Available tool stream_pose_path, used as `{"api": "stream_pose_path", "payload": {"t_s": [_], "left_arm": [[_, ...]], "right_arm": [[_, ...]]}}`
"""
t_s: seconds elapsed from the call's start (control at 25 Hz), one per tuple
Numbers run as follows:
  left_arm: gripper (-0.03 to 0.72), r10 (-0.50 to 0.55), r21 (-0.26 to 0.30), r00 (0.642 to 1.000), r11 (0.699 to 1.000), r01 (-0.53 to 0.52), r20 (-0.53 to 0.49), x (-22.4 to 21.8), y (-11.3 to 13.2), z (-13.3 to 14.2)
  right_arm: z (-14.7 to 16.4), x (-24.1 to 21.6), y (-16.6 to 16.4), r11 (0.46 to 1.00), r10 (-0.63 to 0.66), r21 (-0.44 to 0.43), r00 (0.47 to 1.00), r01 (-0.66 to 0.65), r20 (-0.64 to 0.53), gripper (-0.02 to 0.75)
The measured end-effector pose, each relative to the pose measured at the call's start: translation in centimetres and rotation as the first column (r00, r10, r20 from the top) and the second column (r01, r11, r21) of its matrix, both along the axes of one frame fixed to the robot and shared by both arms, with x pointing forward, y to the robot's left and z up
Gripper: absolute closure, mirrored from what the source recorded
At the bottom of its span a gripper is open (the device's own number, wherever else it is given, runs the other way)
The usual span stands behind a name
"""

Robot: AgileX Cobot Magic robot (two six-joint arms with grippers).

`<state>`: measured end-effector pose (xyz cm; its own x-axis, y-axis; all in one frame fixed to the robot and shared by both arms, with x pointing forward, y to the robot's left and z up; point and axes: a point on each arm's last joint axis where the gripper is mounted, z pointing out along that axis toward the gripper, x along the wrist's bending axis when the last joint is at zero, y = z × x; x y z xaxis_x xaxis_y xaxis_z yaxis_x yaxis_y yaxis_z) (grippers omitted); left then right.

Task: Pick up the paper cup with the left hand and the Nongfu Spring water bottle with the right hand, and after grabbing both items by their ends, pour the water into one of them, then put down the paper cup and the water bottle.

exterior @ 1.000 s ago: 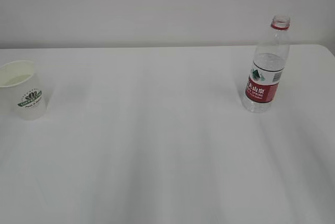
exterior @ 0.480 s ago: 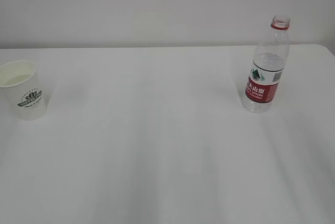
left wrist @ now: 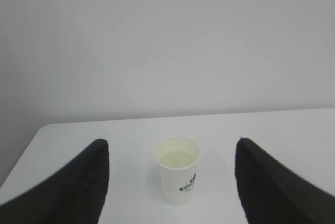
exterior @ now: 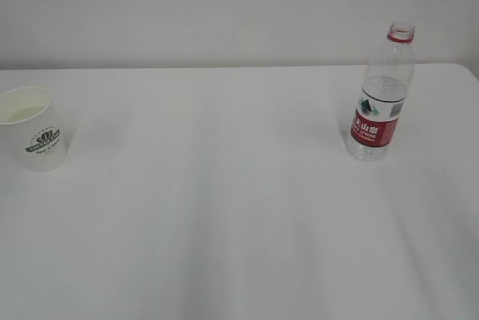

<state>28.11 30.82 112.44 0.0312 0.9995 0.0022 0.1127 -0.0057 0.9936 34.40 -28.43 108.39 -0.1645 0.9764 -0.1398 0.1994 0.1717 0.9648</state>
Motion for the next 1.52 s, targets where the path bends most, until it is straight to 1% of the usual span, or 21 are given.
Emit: {"api": "stream_pose_path", "payload": {"t_s": [0.08, 0.2, 0.44, 0.52, 0.6, 0.8, 1.0, 1.2, 1.28, 1.52], "left_arm": [[0.152, -0.015, 0.012, 1.0, 1.0, 0.016, -0.027, -0.3, -0.1, 0.0], [0.153, -0.029, 0.012, 0.998, 0.999, 0.029, -0.062, -0.8, -0.1, 0.0], [0.153, -0.065, -0.014, 0.987, 0.998, 0.064, -0.148, -1.7, -0.3, -0.6], [0.153, -0.074, -0.018, 0.983, 0.997, 0.072, -0.165, -2.0, -0.3, -0.8], [0.153, -0.079, -0.01, 0.977, 0.997, 0.079, -0.196, -2.2, -0.3, -1.1], [0.155, -0.087, -0.02, 0.946, 0.996, 0.085, -0.312, -2.6, -0.4, -2.2], [0.165, -0.078, -0.01, 0.912, 0.997, 0.08, -0.403, -3.0, -0.3, -3.0], [0.165, -0.074, -0.008, 0.889, 0.997, 0.079, -0.453, -3.3, -0.3, -3.4], [0.169, -0.084, -0.017, 0.885, 0.996, 0.086, -0.458, -3.3, -0.4, -3.5], [0.173, -0.103, -0.036, 0.847, 0.994, 0.099, -0.521, -2.7, -0.8, -5.6]], "right_arm": [[0.0, -0.5, -0.1, 1.0, 0.0, -0.001, 1.0, 0.0, -0.009, 0.144], [-0.1, -1.3, -0.2, 1.0, -0.001, -0.012, 1.0, 0.001, -0.016, 0.144], [-0.1, -2.8, -0.5, 1.0, -0.005, -0.025, 1.0, 0.005, -0.014, 0.145], [-0.3, -3.3, -0.6, 1.0, -0.006, -0.028, 0.999, 0.005, -0.035, 0.145], [-0.5, -3.7, -0.6, 0.999, -0.008, -0.032, 0.999, 0.006, -0.052, 0.145], [-0.9, -4.8, -0.8, 0.999, -0.011, -0.038, 0.996, 0.008, -0.083, 0.145], [-1.3, -6.1, -1.0, 0.999, -0.013, -0.04, 0.995, 0.009, -0.103, 0.145], [-1.8, -7.2, -1.2, 0.999, -0.017, -0.046, 0.992, 0.011, -0.129, 0.146], [-2.1, -7.6, -1.2, 0.999, -0.018, -0.049, 0.988, 0.011, -0.153, 0.146], [-2.8, -8.3, -1.4, 0.998, -0.023, -0.059, 0.973, 0.01, -0.23, 0.146]]}}
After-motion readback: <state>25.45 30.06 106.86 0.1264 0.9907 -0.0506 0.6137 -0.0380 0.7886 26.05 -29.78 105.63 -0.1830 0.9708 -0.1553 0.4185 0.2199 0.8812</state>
